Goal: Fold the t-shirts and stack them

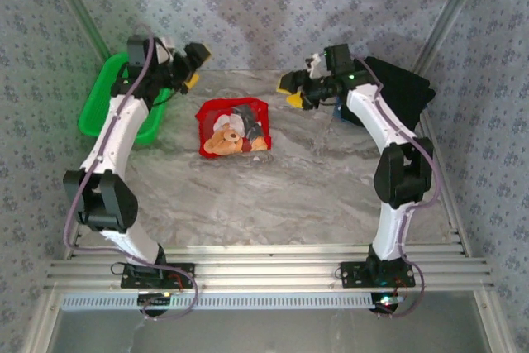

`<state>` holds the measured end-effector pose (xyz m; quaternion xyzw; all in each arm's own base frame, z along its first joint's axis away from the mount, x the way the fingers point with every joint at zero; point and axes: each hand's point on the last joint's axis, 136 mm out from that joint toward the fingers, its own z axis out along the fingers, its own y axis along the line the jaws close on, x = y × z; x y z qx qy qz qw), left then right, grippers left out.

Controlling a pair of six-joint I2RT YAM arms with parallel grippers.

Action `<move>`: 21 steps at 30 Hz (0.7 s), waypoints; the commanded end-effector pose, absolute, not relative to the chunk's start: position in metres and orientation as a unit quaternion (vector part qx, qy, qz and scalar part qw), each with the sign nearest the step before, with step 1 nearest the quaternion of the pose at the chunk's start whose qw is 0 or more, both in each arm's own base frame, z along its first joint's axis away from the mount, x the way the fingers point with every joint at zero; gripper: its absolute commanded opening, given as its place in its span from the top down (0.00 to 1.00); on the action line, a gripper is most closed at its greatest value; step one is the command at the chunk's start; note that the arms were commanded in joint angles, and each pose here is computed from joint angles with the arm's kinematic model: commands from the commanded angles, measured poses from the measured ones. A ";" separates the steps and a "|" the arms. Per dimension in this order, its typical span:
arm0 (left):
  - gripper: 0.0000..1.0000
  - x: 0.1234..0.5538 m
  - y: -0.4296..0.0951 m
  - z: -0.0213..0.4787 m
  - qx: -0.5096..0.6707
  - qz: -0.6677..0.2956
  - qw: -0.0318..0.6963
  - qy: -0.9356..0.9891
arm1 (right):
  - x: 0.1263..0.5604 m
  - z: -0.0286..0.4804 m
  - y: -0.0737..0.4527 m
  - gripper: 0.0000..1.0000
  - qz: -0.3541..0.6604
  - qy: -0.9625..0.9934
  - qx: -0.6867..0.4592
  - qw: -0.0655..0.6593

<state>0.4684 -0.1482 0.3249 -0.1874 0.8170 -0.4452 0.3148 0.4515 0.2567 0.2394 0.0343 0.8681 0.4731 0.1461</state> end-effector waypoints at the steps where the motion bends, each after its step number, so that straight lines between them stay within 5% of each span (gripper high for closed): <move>1: 0.10 0.450 -0.145 0.234 -0.173 -0.360 0.254 0.881 | 0.442 0.132 0.249 0.33 0.365 0.927 0.019 0.089; 9: 0.11 0.457 -0.164 0.169 -0.145 -0.313 0.234 0.909 | 0.476 0.070 0.282 0.21 0.306 0.947 -0.036 0.091; 21: 0.13 0.474 -0.130 0.077 -0.212 -0.226 0.180 0.933 | 0.504 0.032 0.317 0.17 0.320 0.943 -0.029 0.087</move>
